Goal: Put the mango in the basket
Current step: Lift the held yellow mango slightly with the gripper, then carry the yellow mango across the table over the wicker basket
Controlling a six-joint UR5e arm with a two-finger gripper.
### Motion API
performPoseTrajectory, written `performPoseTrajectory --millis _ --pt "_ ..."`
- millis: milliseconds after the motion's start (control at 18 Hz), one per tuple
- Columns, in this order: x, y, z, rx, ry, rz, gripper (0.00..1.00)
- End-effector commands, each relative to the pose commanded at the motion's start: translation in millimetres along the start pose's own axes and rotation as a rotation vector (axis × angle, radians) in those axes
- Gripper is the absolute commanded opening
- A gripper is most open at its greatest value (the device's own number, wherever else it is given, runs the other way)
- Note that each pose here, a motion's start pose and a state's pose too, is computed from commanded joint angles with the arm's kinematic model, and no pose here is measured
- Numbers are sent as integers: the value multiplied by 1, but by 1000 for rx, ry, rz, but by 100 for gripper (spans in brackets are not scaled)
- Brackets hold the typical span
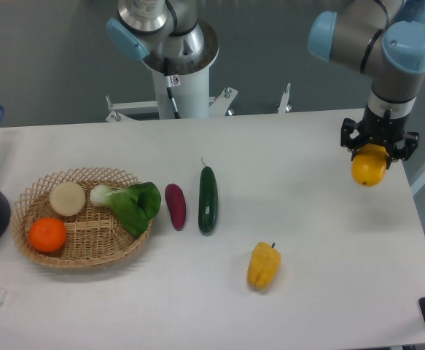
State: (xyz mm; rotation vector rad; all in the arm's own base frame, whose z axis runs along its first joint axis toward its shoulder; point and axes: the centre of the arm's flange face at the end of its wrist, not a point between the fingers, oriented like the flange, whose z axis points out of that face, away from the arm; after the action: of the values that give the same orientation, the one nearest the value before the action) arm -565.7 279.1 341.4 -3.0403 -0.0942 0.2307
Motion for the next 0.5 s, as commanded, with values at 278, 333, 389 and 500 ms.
performPoseTrajectory --millis 278,333,389,500 --pt "13 -31 -9 26 -16 -41 4" --pt "13 -39 -12 31 -22 -62 4" --pt "14 -48 -16 38 -30 -76 4" --pt "15 -63 -24 50 -45 -72 4"
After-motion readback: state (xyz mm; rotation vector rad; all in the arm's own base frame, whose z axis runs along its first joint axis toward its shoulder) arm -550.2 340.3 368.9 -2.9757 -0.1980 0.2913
